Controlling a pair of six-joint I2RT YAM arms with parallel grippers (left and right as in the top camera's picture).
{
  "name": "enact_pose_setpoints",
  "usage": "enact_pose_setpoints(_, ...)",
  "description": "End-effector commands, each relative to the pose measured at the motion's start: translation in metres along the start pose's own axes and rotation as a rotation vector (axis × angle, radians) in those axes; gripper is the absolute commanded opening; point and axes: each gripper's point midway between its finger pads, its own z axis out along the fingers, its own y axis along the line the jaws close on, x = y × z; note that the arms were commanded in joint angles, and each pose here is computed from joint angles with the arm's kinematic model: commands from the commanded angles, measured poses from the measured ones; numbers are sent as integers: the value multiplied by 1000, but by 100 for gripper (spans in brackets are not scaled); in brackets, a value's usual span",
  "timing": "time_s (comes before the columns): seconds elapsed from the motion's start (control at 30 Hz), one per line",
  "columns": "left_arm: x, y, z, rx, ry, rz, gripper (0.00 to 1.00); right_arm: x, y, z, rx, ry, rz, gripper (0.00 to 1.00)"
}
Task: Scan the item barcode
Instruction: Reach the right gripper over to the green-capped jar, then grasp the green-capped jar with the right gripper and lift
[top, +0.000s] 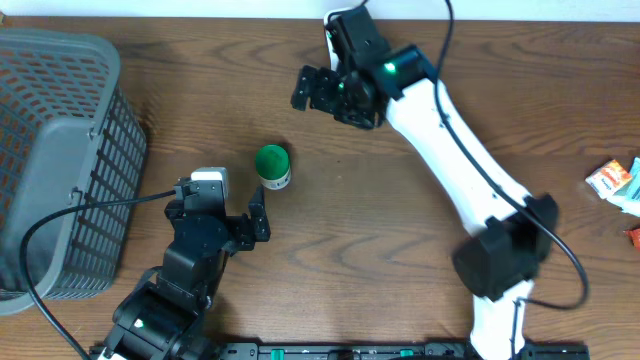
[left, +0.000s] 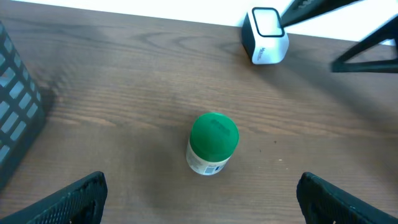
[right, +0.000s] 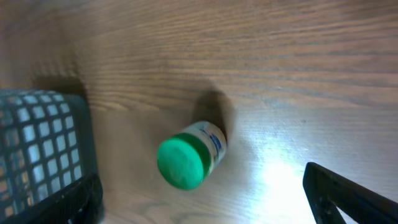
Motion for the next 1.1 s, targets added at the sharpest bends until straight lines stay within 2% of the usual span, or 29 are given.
enact_pose_setpoints(0.0,-3,2,0,-13,-11,10,98,11,14,30,29,50,12,99)
enact_pose_setpoints(0.23,-3,2,0,-13,-11,10,98,44,25,76,69,151,11,99)
enact_pose_setpoints(1.07,-3,2,0,-13,-11,10,98,96,7,138,216,253,-19,99)
